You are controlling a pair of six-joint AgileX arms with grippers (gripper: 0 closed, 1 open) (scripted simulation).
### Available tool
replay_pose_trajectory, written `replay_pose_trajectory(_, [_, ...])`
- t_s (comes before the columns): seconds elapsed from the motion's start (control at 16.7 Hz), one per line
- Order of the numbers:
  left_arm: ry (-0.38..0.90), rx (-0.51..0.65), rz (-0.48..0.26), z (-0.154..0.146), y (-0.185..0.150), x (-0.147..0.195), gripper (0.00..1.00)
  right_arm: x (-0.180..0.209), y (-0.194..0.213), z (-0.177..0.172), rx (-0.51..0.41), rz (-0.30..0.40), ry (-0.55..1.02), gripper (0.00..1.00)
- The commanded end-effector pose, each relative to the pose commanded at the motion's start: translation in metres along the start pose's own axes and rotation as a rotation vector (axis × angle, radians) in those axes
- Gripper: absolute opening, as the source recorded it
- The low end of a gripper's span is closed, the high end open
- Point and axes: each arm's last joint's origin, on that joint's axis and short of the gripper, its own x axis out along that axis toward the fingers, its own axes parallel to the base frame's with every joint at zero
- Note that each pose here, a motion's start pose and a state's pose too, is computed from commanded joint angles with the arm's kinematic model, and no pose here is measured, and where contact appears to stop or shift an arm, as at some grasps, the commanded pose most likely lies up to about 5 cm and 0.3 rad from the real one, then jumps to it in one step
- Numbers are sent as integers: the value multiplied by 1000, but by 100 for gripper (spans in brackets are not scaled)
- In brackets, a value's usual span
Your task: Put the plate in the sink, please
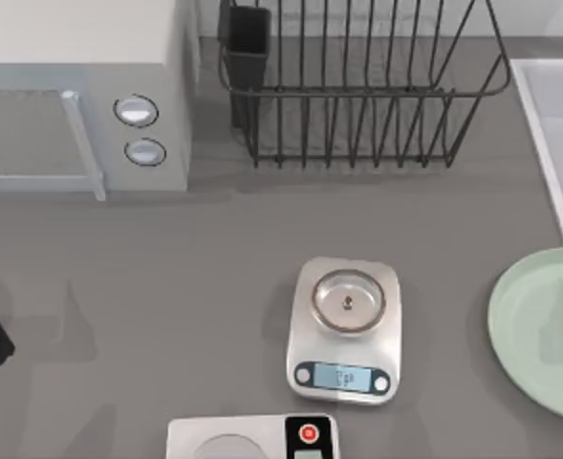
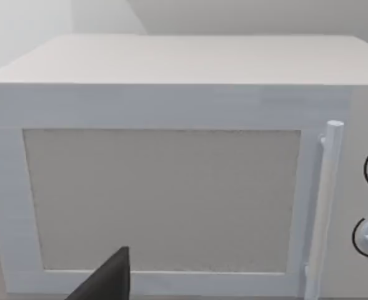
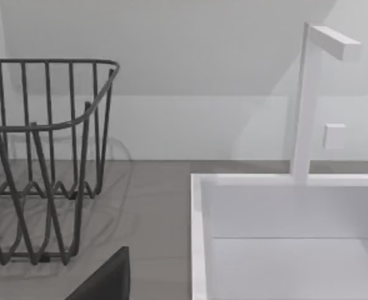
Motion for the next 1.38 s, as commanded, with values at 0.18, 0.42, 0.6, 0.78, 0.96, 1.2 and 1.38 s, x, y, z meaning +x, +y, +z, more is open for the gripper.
replay_pose_trajectory(0.18, [0,0,0,0,0,0,100,0,0,0,0,0,0,100])
replay_pose_trajectory(0.42, [0,0,0,0,0,0,100,0,0,0,0,0,0,100])
replay_pose_trajectory(0.6, [0,0,0,0,0,0,100,0,0,0,0,0,0,100])
replay_pose_trajectory(0.78, [0,0,0,0,0,0,100,0,0,0,0,0,0,100])
replay_pose_trajectory(0.96, [0,0,0,0,0,0,100,0,1,5,9,9,29,100])
replay_pose_trajectory(1.2, [0,0,0,0,0,0,100,7,7,29,55,53,201,100])
replay_pose_trajectory(1.38, [0,0,0,0,0,0,100,23,16,52,93,89,420,100])
